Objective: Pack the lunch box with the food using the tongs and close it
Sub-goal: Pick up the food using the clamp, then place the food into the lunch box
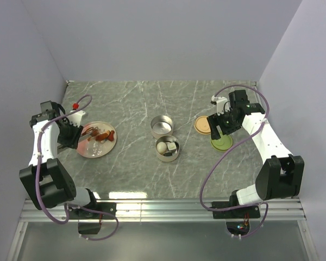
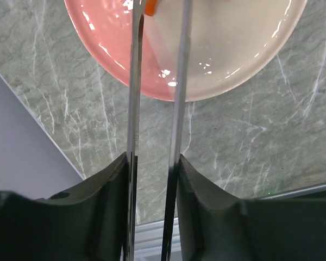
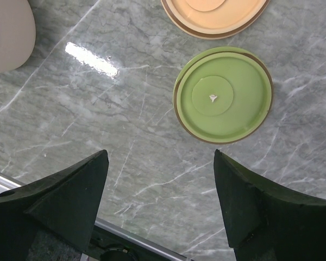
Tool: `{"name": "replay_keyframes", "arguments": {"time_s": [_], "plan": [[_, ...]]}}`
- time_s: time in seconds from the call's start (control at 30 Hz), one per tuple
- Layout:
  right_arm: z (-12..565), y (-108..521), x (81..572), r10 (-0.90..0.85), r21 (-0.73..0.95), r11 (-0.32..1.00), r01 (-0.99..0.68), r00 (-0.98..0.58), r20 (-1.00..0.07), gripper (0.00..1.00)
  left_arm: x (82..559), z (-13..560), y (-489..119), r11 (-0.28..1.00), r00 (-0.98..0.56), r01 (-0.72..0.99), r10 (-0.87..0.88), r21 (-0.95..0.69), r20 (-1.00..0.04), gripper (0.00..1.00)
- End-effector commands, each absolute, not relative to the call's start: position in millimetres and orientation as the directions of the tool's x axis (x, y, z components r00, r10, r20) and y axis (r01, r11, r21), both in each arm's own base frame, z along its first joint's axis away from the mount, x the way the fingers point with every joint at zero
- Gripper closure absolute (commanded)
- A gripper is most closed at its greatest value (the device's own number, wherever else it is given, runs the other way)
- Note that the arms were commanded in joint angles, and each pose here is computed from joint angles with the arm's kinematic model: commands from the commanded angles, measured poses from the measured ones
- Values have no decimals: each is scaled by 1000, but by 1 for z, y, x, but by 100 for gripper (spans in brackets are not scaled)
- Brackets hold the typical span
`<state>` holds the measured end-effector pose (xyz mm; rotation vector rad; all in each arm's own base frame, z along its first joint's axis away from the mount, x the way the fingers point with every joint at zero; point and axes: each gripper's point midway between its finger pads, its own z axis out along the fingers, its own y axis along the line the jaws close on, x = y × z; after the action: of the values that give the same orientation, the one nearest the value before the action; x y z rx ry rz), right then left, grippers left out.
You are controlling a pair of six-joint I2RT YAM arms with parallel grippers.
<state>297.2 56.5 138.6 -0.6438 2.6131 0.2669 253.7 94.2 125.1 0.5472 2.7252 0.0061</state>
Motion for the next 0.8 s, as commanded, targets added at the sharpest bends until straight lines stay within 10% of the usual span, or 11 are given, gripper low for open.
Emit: {"name": "replay_keyframes", "arguments": {"time_s": [0.0, 0.5, 0.77], "plan": [[152, 59, 309, -394, 55, 873, -484, -769, -504, 15, 261, 129, 98, 921, -846, 377, 385, 98, -368, 61], [153, 62, 310, -387, 70, 872, -485, -769, -509, 15, 287, 196, 88, 917, -775, 381, 386, 118, -501, 83], [157, 66, 314, -363, 90, 876, -474, -770, -524, 15, 312, 250, -19, 816, -613, 576, 470, 49, -635, 83]]}}
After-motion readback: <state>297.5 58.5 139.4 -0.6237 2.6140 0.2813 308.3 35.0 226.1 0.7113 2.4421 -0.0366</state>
